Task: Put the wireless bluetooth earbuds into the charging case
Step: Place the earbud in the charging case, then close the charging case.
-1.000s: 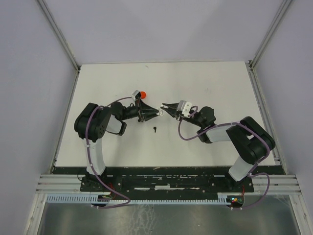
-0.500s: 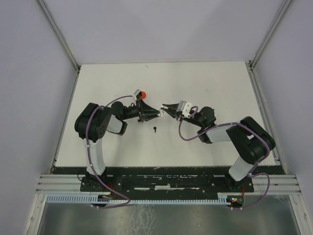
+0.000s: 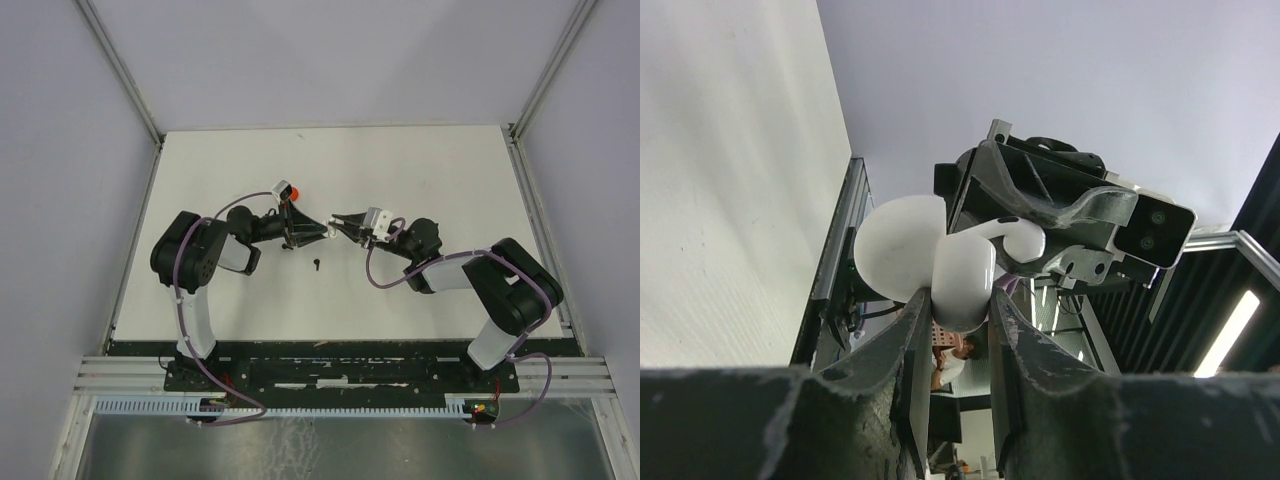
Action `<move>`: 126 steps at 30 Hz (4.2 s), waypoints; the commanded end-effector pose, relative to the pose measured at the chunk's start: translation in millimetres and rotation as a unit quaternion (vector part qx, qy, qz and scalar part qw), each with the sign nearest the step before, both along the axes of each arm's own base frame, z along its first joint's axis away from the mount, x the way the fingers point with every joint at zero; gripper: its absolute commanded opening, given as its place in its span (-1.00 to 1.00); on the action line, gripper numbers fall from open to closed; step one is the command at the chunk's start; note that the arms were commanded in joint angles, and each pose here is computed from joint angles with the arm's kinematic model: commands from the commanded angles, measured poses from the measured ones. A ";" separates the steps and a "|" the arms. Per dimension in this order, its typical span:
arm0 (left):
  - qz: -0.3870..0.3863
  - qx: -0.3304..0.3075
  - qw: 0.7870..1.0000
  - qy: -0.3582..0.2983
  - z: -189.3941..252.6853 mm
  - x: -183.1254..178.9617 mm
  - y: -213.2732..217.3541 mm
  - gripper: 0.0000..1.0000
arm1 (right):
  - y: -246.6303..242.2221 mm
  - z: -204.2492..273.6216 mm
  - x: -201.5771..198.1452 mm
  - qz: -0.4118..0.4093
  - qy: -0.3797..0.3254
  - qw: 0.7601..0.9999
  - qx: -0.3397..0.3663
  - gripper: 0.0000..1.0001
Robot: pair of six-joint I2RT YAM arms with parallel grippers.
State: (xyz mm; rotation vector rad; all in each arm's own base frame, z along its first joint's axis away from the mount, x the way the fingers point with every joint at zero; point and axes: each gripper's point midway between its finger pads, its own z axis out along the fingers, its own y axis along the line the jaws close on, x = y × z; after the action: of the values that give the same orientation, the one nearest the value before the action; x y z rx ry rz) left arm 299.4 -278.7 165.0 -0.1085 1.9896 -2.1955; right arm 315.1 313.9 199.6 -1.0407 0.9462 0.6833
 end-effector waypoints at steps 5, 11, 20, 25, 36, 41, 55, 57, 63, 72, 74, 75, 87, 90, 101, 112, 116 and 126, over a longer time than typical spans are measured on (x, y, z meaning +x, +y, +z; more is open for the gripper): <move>-0.009 -0.038 0.986 -0.160 46.9 -14.8 2.2 -0.94 | -1.2 3.5 -3.9 0.009 -0.008 1.000 0.004 -0.97; -0.009 -0.039 0.986 -0.161 48.4 -14.6 1.9 -0.94 | -1.6 2.8 -5.2 0.011 -0.006 1.000 0.002 -0.97; -0.007 -0.044 0.985 -0.167 55.6 -14.0 2.0 -0.94 | -1.1 -3.0 -9.5 0.022 0.012 1.000 -0.005 -0.97; -0.001 -0.049 0.985 -0.167 61.7 -11.0 2.2 -0.94 | -2.4 -3.9 -11.8 0.022 0.022 1.000 -0.002 -0.94; 0.020 -0.064 0.987 -0.146 70.0 -3.4 2.4 -0.94 | -3.6 -1.7 -9.2 0.012 0.040 0.999 0.013 -0.71; 0.027 -0.067 0.988 -0.139 70.2 -0.2 2.3 -0.94 | -4.2 0.1 -9.9 0.013 0.048 0.999 0.022 -0.51; 0.030 -0.068 0.988 -0.132 68.2 3.3 1.7 -0.94 | -4.0 7.4 -11.4 0.015 0.048 0.998 0.035 -0.10; 0.030 -0.067 0.989 -0.131 66.0 3.4 1.5 -0.94 | -4.5 12.3 -9.0 0.011 0.047 0.998 0.043 0.02; 0.031 -0.061 0.990 -0.121 56.6 4.9 1.1 -0.94 | -9.1 37.1 -2.4 -0.010 0.031 0.997 0.071 0.23; 0.030 -0.058 0.991 -0.116 50.4 5.3 0.8 -0.94 | -59.2 62.5 33.3 -0.195 0.113 0.969 0.105 0.37; 0.031 -0.057 0.991 -0.115 50.2 5.6 1.0 -0.94 | -84.9 45.7 48.9 -0.289 0.198 0.933 0.079 0.35; 0.032 -0.057 0.991 -0.115 49.8 6.3 1.2 -0.94 | -98.8 42.7 51.7 -0.333 0.237 0.910 0.065 0.35; 0.109 -0.099 0.987 -0.060 62.5 40.9 5.2 -0.94 | -122.7 -40.2 34.0 -0.411 0.401 0.817 -0.055 0.54; 0.126 -0.121 0.983 -0.052 78.0 49.9 7.4 -0.94 | -116.4 -53.2 31.6 -0.394 0.404 0.824 -0.053 0.77; 0.143 -0.163 0.976 -0.017 97.3 52.1 -1.5 -0.94 | -65.4 -51.2 54.0 -0.308 0.414 0.856 0.027 0.99; 0.141 -0.159 0.977 -0.004 90.3 46.8 -5.4 -0.94 | -29.4 -38.4 76.2 -0.244 0.408 0.874 0.099 0.99; 0.140 -0.153 0.978 0.003 83.3 45.4 -6.8 -0.94 | -26.3 -34.3 80.6 -0.239 0.400 0.878 0.110 0.99; 0.137 -0.144 0.980 0.011 73.7 42.2 -7.3 -0.94 | -28.4 -29.6 92.7 -0.252 0.377 0.881 0.136 0.99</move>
State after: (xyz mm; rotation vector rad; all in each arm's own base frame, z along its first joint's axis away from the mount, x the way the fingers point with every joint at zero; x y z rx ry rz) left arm 359.3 -291.8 202.7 -0.6020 1.7082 -2.2136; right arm 391.8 278.5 131.6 -0.2502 1.8026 0.7343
